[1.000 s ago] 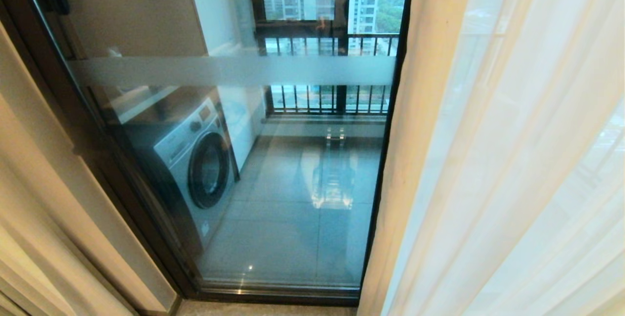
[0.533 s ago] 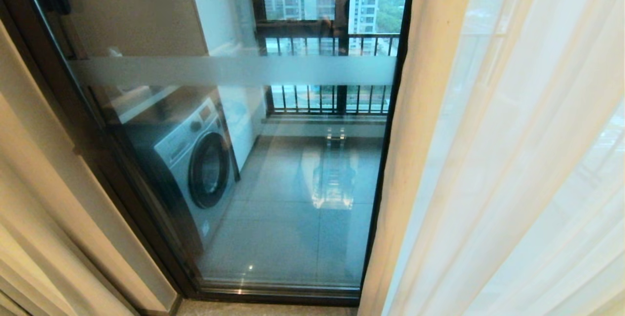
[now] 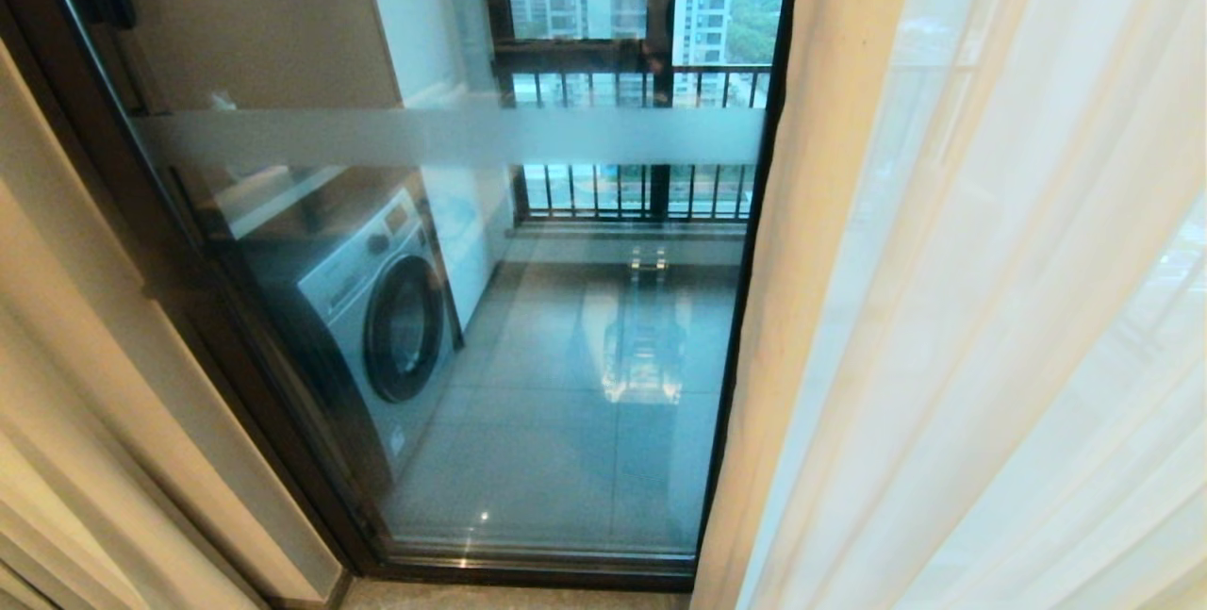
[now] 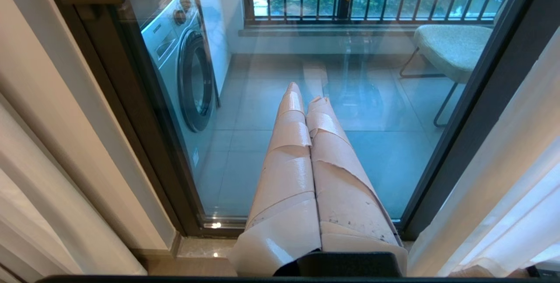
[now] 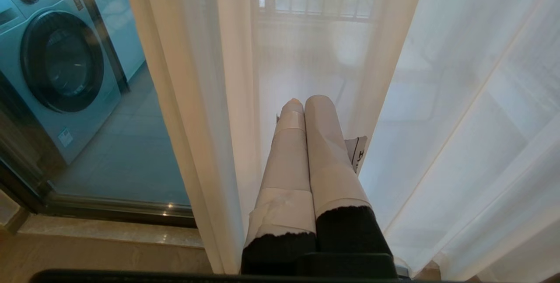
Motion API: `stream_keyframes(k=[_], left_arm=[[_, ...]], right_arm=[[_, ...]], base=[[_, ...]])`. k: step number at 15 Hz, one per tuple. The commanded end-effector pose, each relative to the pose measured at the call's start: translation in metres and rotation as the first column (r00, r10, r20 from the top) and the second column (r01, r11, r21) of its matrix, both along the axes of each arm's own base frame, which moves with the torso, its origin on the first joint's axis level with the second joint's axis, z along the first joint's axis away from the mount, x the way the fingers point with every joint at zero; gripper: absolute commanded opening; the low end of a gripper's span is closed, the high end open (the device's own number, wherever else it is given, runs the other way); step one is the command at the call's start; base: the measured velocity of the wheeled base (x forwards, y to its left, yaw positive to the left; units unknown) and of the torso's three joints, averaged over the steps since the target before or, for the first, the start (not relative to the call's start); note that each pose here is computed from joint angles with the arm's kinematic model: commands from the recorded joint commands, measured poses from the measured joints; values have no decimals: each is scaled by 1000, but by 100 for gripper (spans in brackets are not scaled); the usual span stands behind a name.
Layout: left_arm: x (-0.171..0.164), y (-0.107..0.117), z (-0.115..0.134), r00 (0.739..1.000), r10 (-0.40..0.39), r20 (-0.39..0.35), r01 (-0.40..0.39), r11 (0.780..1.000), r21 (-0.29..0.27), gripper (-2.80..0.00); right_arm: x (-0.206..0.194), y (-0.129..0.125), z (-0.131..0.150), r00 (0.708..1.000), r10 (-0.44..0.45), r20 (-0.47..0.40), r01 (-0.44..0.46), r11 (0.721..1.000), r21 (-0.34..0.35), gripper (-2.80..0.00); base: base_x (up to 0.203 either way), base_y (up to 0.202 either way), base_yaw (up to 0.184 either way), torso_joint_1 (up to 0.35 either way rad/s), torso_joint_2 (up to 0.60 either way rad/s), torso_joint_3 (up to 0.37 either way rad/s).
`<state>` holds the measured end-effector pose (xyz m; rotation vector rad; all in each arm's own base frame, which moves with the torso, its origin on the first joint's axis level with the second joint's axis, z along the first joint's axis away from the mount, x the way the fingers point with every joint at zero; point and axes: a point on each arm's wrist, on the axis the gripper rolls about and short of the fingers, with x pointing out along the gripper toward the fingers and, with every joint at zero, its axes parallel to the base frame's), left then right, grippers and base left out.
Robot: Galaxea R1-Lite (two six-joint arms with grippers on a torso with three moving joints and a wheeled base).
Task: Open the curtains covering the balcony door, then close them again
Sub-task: Pull the inner curtains open on both sides
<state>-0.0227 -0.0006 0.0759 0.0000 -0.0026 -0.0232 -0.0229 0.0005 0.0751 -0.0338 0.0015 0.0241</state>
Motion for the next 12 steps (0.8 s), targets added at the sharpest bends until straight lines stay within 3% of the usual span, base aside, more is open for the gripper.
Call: stream_keyframes(k=[1,8,12], left_arm=[[0,0,0,1000,0,2,0,1000,0,-280],[0,0,0,1000,0,2,0,1000,0,-280],[0,0,0,1000,0,2,0,1000,0,-280]], right_arm=[[0,0,0,1000,0,-1,0,1000,2,-280],[7,1,8,999,41,-31,-44,995,-86,-280],[27,6,50,966,258,10,-255,961,-109,-280]], base=[[0,0,0,0,0,0],[0,0,0,0,0,0],[0,0,0,0,0,0]])
